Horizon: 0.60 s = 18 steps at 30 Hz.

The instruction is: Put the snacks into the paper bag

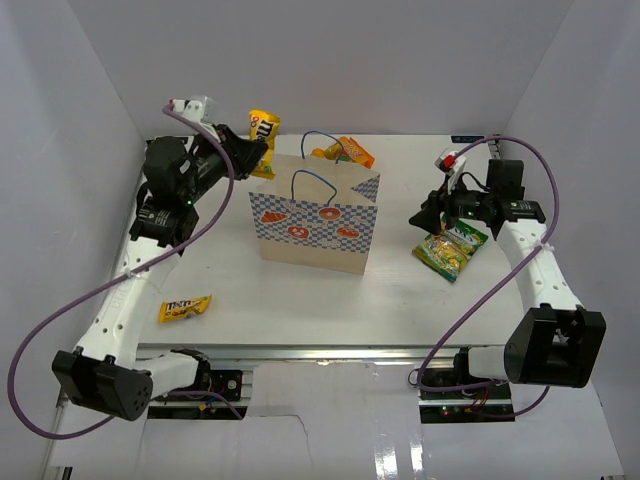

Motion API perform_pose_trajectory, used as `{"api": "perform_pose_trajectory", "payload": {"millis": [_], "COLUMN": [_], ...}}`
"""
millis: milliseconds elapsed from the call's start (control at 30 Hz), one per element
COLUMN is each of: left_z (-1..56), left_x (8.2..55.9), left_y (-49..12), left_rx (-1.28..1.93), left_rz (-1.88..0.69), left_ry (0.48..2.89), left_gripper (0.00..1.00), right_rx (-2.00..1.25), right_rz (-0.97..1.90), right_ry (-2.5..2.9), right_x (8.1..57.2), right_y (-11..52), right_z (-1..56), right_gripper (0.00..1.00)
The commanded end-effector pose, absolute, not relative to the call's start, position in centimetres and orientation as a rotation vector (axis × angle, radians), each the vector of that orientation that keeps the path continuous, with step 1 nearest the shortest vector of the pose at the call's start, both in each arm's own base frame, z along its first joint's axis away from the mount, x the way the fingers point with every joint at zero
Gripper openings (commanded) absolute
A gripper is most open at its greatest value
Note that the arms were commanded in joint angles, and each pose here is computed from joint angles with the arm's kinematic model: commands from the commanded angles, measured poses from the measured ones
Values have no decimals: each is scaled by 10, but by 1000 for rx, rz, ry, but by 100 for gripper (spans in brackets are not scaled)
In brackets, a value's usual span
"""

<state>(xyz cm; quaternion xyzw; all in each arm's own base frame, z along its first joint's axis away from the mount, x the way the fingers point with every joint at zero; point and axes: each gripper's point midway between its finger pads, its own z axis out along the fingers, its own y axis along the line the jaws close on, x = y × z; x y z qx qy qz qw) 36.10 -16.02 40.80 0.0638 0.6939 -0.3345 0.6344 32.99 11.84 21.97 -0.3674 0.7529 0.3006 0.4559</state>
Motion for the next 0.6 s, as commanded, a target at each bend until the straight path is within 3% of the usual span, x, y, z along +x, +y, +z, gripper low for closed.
{"api": "perform_pose_trajectory", "payload": {"millis": [0, 367, 467, 567], "left_z": [411, 373, 368, 367], "left_x": [368, 402, 400, 395], "left_y": [-189, -228, -231, -233], "left_rx": [334, 459, 467, 460], "left_rz": [-711, -598, -600, -614], "left_ry": [1557, 1640, 1651, 1655], "left_gripper": [27, 31, 41, 60], "right_rx": [-924, -938, -942, -936], "right_rz": [708, 688, 686, 685], "right_ry": [1823, 1824, 1830, 1843], "right_x": [324, 322, 322, 323], "right_y": [117, 115, 114, 114], "right_z": [234, 234, 232, 230], "right_gripper": [66, 66, 66, 66]}}
